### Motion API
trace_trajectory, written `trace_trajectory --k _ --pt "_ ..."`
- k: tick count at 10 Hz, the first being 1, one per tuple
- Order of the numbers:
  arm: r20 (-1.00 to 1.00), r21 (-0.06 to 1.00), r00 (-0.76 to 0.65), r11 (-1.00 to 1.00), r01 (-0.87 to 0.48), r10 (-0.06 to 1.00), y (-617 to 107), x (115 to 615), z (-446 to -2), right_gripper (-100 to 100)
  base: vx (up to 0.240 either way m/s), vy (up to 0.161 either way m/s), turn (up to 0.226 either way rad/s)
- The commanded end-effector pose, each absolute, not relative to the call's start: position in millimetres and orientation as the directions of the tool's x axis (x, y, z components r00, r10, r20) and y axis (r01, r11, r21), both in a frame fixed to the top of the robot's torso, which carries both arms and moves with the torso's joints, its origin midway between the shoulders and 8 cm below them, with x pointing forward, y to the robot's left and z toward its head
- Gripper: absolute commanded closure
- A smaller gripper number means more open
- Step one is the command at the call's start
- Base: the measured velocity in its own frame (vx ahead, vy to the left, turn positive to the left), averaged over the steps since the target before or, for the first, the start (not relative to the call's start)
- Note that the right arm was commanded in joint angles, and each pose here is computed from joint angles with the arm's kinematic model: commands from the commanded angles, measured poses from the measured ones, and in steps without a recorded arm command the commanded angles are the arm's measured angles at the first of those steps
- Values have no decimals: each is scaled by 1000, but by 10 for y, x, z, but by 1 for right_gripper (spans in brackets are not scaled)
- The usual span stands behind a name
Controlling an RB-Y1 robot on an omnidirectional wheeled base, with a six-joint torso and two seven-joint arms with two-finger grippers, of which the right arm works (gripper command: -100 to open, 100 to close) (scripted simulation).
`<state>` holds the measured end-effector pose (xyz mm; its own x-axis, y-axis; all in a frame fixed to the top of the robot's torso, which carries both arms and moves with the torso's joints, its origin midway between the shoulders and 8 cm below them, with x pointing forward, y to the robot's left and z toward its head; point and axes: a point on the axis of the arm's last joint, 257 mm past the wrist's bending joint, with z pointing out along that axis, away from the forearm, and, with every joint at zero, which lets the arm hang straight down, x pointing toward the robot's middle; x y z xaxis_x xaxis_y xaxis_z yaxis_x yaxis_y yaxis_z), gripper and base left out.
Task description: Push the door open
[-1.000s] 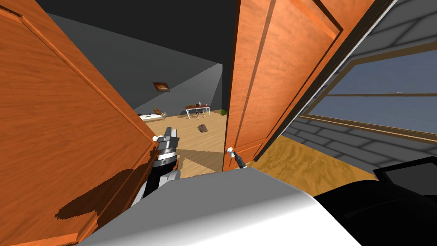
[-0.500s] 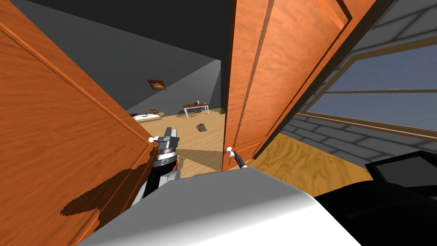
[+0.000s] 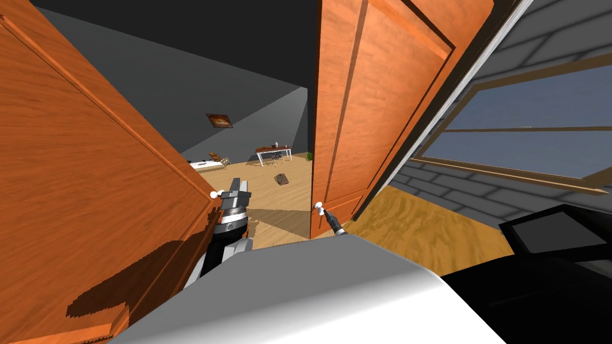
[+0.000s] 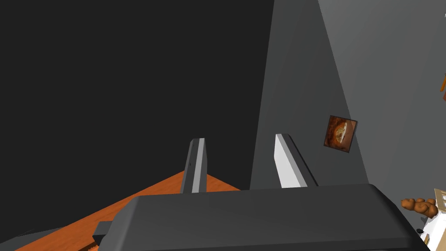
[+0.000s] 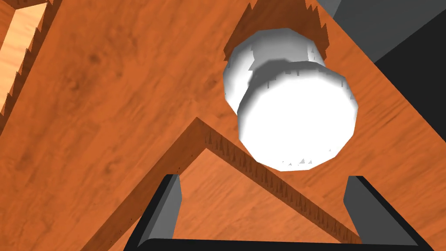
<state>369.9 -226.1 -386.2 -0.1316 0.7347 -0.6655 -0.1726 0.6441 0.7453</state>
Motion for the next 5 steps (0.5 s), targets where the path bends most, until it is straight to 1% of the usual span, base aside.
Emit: trace_trajectory --k 1,5 --pt "-700 713 -130 678 -180 702 -2231 3746 -3879 -100 -75 0 -52" --pt "-764 645 -123 739 -196 634 -2179 3820 -3893 -100 -53 -10 -28"
